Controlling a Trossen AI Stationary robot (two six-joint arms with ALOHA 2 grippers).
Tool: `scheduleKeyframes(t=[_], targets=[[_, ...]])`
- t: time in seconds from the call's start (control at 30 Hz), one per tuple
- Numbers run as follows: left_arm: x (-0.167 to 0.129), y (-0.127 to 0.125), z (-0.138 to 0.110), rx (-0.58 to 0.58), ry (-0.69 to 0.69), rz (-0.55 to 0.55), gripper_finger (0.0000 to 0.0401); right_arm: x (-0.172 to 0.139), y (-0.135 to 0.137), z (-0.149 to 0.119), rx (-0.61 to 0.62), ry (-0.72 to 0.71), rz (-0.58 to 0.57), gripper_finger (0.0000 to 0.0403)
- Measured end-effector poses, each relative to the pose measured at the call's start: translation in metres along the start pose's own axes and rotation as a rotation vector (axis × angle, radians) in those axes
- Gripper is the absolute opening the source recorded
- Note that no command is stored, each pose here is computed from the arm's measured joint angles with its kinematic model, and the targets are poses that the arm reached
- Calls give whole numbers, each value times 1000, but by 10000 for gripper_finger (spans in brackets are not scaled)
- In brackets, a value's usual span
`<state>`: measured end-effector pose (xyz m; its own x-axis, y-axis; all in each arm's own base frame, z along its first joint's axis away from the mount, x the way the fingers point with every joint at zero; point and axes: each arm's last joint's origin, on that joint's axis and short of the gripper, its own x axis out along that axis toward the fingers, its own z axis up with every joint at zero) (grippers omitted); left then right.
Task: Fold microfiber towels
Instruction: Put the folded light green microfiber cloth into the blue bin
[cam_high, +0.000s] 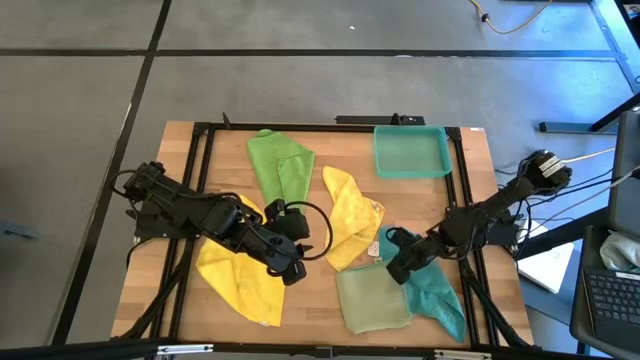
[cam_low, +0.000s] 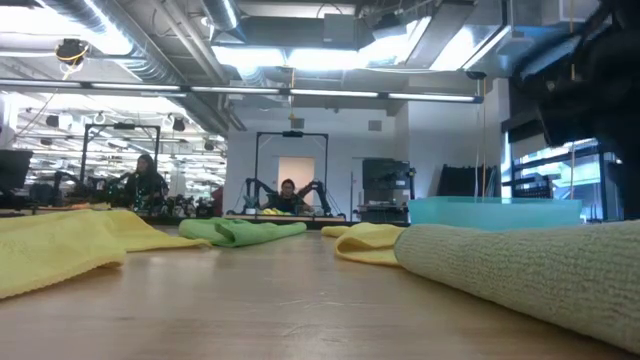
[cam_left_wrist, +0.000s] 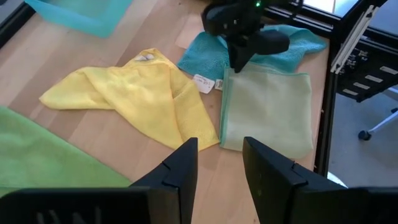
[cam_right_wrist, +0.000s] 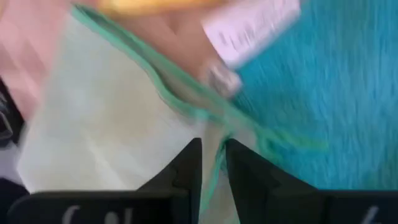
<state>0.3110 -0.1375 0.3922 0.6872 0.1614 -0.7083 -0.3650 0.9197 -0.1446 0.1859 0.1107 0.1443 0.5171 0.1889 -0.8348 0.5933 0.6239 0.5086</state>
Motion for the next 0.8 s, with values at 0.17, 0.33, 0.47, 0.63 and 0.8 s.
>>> scheduleKeyframes(t=[0.17,0.33,0.47,0.63,0.8], targets=[[5,-1,0,1,4,9,119,-5,9,11,-71,-91,13,78],[10,1,2,-6,5,18,119,-9,20,17,-133,-74,50,78],[15,2,3,-7,14,24,119,-17,37,22,-180,-50,118,78],[15,4,5,32,12,28,119,-32,65,23,-246,-44,244,78],[15,4,5,40,28,8,119,-39,81,25,-336,-77,374,79]])
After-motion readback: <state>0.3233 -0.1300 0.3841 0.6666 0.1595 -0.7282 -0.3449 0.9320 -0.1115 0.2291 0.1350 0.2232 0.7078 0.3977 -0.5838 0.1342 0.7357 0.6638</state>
